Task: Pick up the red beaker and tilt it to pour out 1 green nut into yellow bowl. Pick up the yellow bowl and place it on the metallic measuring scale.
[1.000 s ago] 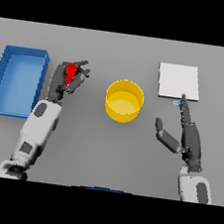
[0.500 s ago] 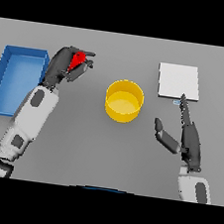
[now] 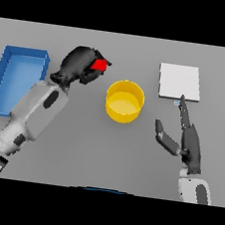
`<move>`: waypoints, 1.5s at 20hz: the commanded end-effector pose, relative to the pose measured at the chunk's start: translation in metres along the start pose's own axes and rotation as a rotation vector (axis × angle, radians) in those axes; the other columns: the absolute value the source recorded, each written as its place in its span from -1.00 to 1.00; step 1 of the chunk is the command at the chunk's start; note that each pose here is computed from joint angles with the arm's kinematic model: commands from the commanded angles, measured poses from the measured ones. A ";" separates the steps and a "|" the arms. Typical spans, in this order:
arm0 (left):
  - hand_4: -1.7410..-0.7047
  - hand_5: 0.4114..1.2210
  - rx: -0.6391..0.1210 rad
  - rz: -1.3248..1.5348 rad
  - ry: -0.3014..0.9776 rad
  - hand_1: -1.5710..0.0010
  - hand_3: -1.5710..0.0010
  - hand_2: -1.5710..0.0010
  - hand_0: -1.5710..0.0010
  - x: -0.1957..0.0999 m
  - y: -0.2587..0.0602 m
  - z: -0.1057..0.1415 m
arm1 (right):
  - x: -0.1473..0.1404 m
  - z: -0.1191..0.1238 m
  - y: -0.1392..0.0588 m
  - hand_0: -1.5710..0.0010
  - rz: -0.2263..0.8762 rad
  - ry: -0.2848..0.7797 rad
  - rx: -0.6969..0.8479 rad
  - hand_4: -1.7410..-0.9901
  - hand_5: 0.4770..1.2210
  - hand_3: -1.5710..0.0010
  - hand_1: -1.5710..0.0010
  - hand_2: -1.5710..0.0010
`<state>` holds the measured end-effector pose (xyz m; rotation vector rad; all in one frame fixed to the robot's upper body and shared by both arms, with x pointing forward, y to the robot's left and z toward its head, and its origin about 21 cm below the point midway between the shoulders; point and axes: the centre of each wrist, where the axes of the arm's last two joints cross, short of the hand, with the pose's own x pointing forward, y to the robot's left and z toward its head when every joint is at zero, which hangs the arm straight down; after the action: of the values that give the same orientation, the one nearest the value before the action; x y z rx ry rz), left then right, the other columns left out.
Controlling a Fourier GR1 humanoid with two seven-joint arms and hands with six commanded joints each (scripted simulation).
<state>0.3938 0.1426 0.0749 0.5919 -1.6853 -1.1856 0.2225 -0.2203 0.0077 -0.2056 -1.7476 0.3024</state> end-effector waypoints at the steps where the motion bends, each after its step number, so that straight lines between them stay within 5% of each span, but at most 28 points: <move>1: -1.00 0.87 -0.047 -0.094 -0.027 -1.00 -0.99 -1.00 -1.00 0.007 0.003 -0.006 | -0.001 -0.001 -0.001 1.00 0.005 0.004 0.002 0.81 -0.43 1.00 1.00 1.00; 5: -1.00 0.94 -0.204 -0.365 -0.089 -1.00 -1.00 -1.00 -1.00 0.029 0.008 -0.025 | 0.001 -0.002 -0.003 1.00 0.017 0.004 -0.003 0.79 -0.43 1.00 1.00 1.00; 9: -0.69 0.98 -0.351 -0.627 -0.129 -1.00 -1.00 -1.00 -1.00 0.045 0.008 -0.039 | 0.001 0.002 0.004 1.00 -0.006 -0.010 0.003 0.81 -0.45 1.00 1.00 1.00; 13: -0.87 0.99 -0.432 -0.819 -0.160 -1.00 -1.00 -1.00 -1.00 0.063 0.005 -0.052 | 0.000 -0.001 0.001 1.00 -0.012 0.014 0.008 0.80 -0.46 1.00 1.00 1.00; 18: -0.96 1.00 -0.501 -1.055 -0.173 -1.00 -1.00 -1.00 -1.00 0.075 0.003 -0.060 | -0.001 0.001 0.003 1.00 -0.014 0.008 0.022 0.80 -0.42 1.00 1.00 1.00; 30: -0.99 1.00 -0.465 -1.386 -0.277 -1.00 -1.00 -1.00 -1.00 0.098 -0.019 -0.065 | -0.002 0.002 0.009 1.00 -0.015 0.004 0.007 0.76 -0.46 1.00 1.00 1.00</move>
<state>0.4083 0.0277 0.1043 1.4122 -0.9749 -2.6081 0.2210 -0.2124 0.0028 -0.1874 -1.7436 0.2965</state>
